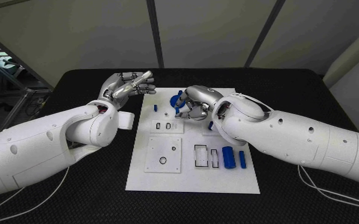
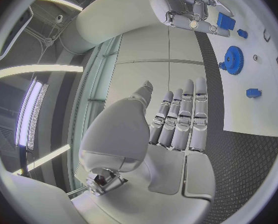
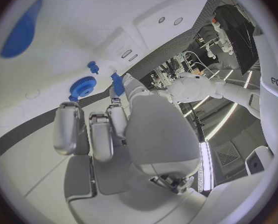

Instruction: Assemble the parts on the task board

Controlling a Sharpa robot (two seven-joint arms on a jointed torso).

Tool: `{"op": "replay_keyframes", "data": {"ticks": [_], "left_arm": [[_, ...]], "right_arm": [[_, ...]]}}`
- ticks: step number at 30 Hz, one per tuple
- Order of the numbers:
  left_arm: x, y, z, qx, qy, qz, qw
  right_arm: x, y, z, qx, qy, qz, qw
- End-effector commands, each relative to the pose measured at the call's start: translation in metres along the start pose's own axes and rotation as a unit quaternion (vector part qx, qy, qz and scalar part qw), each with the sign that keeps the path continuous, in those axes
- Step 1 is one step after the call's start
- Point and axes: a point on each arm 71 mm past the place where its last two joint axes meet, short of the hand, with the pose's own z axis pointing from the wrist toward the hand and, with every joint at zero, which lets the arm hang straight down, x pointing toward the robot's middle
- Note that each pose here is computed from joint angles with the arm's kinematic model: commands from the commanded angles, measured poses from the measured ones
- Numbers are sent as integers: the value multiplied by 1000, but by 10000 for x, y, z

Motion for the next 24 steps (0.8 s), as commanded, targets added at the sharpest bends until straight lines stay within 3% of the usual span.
{"op": "replay_keyframes", "data": {"ticks": [1, 24], "left_arm": [[9, -12, 10, 4, 6, 0, 1000], [7, -4, 22, 4, 6, 0, 1000]], "right_arm": [[57, 31, 12, 3, 19, -39, 999], [387, 137, -10, -11, 50, -52, 997]]}}
